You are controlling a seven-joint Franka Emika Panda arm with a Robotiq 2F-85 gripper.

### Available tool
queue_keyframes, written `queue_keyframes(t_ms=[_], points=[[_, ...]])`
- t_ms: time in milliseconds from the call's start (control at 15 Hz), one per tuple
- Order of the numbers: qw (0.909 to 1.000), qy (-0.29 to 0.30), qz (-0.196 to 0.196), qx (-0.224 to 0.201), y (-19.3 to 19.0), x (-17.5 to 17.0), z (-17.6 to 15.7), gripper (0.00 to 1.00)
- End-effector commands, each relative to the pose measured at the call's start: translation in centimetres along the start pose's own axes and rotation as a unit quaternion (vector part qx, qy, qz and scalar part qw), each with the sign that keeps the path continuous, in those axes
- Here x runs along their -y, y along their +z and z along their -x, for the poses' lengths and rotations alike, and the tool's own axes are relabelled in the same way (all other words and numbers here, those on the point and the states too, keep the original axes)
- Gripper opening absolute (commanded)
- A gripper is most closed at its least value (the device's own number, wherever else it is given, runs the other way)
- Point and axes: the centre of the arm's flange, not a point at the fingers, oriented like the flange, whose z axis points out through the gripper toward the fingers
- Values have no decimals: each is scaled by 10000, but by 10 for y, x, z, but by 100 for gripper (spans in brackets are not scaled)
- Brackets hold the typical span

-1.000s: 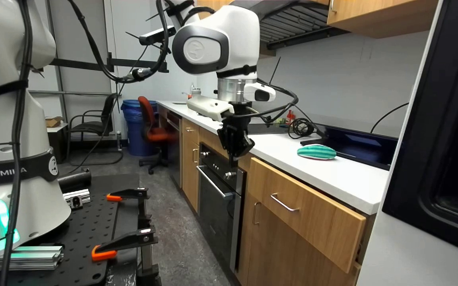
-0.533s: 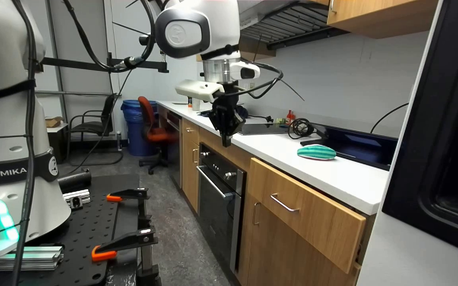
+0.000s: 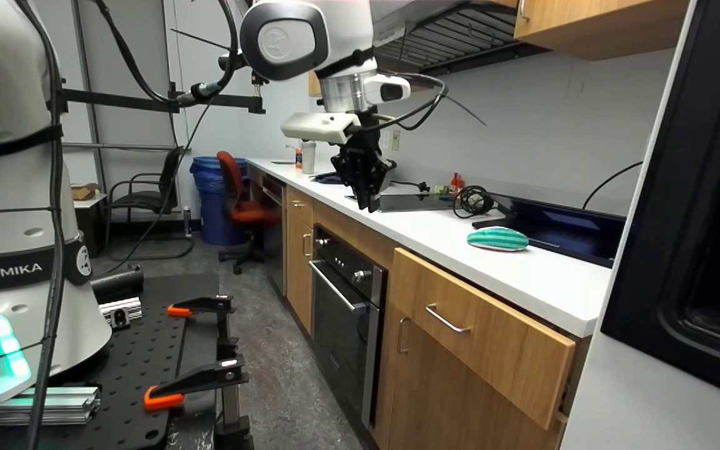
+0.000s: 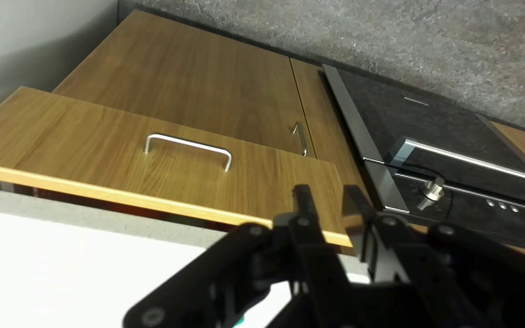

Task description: Open the drawer, pick up the orange plush toy, put it in the box that is in the drawer and close the drawer

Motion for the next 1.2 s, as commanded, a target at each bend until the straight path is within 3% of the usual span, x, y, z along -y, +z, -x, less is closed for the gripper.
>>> queue_keyframes(t_ms=[0, 400, 933, 1000, 1133], points=[[9995, -82, 45, -304, -19, 9, 29, 56], [9986, 1, 139, -519, -27, 4, 34, 99], [9953, 333, 353, -832, -44, -6, 45, 100], [9971, 303, 263, -643, -20, -21, -5, 100], [9967, 346, 290, -672, -23, -24, -4, 100]])
